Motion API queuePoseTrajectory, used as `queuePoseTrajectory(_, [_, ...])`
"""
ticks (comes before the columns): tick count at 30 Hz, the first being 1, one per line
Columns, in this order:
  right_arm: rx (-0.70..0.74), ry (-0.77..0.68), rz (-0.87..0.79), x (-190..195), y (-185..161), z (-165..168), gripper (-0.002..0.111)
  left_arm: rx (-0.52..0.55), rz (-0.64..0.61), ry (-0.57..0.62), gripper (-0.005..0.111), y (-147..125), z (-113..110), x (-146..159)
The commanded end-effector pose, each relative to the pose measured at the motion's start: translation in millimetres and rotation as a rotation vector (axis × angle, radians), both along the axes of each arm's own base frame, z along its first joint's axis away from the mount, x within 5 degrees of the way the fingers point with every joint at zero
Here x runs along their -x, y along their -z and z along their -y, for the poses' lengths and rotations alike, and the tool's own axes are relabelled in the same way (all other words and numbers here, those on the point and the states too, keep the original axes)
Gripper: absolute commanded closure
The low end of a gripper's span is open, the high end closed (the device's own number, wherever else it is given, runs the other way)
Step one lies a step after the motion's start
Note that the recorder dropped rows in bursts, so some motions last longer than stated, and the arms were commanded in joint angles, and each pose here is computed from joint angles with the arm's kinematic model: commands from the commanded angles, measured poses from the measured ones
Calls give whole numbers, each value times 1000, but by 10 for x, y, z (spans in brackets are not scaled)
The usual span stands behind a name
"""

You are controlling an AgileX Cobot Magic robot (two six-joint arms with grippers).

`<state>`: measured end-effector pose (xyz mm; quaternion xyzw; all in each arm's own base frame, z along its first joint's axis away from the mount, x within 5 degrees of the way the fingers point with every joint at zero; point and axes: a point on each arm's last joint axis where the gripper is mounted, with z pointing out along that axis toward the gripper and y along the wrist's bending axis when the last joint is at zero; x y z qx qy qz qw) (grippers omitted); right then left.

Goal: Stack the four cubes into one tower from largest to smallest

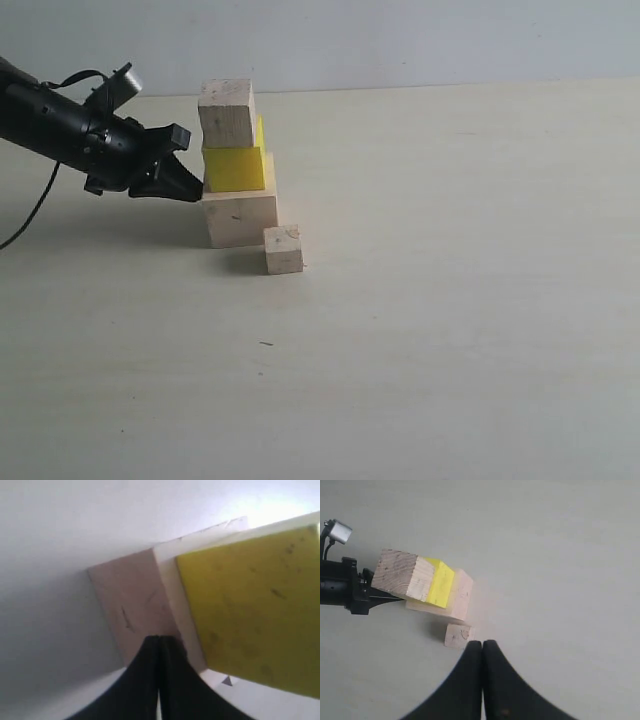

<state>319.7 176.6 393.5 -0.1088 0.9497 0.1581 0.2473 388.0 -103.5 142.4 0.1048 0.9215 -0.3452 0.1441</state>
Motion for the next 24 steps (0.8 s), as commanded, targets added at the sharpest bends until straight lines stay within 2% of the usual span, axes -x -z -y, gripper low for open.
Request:
queuePoseTrajectory(1, [8, 1, -5, 25, -14, 23, 108, 5, 31, -15, 107, -13, 23, -19])
queuePoseTrajectory(17, [-1, -1, -12, 31, -14, 16, 108, 13, 88, -57, 107, -32, 18, -81])
queuePoseTrajectory(24, [-1, -1, -12, 31, -14, 16, 108, 12, 59, -56, 107, 81, 21, -85])
